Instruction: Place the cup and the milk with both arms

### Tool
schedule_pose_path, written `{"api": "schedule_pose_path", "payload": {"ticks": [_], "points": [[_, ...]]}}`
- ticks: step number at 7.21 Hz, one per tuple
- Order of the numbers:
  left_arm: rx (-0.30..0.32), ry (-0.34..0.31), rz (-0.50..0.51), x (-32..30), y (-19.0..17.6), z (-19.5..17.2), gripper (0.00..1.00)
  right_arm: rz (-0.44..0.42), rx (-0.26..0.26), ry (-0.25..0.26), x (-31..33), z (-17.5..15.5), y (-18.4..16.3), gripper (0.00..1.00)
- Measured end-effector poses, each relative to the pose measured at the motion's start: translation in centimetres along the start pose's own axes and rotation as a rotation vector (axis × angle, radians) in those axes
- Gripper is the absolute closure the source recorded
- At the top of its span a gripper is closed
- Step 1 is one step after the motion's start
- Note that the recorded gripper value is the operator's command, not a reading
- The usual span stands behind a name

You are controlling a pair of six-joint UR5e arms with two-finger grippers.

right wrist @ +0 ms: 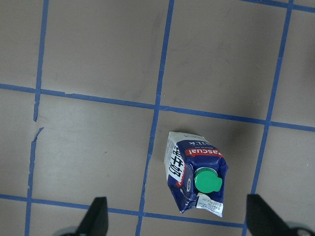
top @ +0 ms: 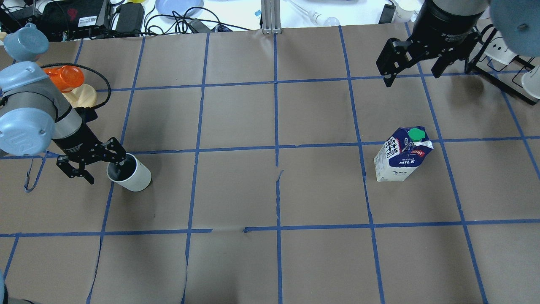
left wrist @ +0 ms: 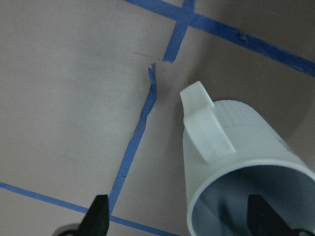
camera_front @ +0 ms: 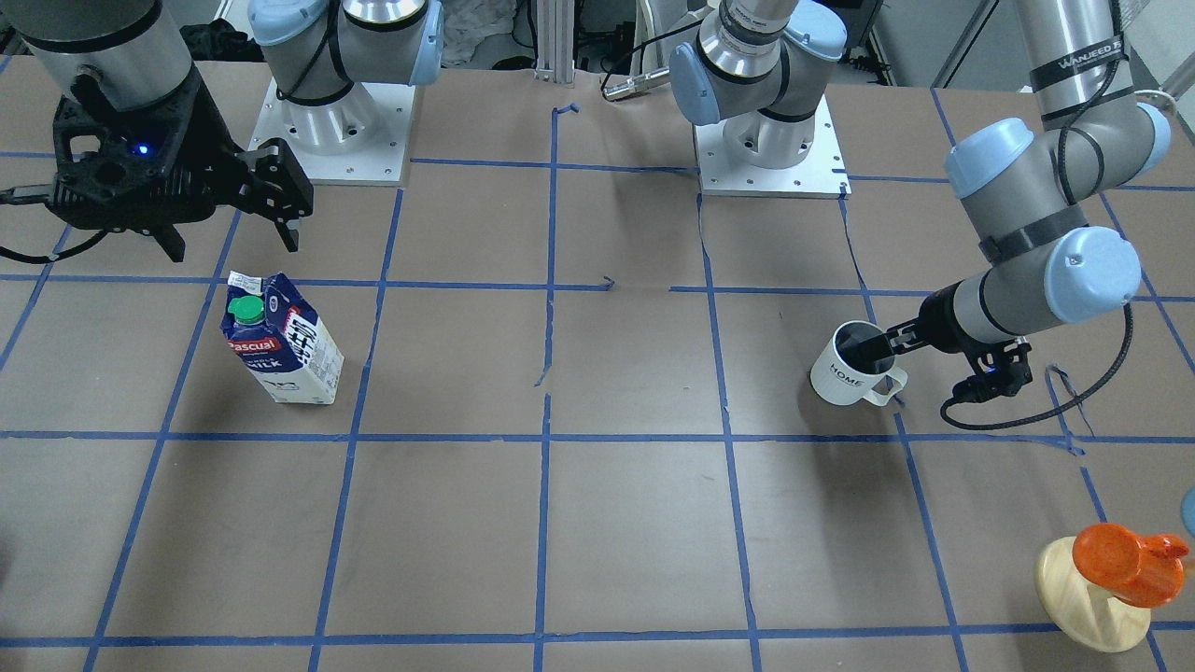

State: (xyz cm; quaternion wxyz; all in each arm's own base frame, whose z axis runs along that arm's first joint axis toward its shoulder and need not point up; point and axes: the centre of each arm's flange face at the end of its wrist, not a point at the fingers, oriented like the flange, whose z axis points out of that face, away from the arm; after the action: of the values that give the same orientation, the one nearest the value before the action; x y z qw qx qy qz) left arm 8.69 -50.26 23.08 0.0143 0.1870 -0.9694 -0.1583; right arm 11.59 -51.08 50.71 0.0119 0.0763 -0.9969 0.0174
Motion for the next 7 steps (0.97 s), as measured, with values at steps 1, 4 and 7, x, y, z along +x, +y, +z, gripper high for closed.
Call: {"api": "schedule_pose_path", "payload": {"ticks": [1,4,7], "points": [[-0.003,0.005,-0.002,0.1,-0.1,0.2,1.0,0.0,0.0,0.0,0.0,0.0,0.0,0.0],[0.023,0.048,-0.027,0.9,-0.4,-1.0,1.0,-0.001,0.001,-0.001,-0.1,-0.1,0.0,0.0],[0.116,0.092,-0.084,3.6,-1.1,-6.3,1.0,-0.001,0.0,0.002,0.0,-0.1,0.0,0.0]]}}
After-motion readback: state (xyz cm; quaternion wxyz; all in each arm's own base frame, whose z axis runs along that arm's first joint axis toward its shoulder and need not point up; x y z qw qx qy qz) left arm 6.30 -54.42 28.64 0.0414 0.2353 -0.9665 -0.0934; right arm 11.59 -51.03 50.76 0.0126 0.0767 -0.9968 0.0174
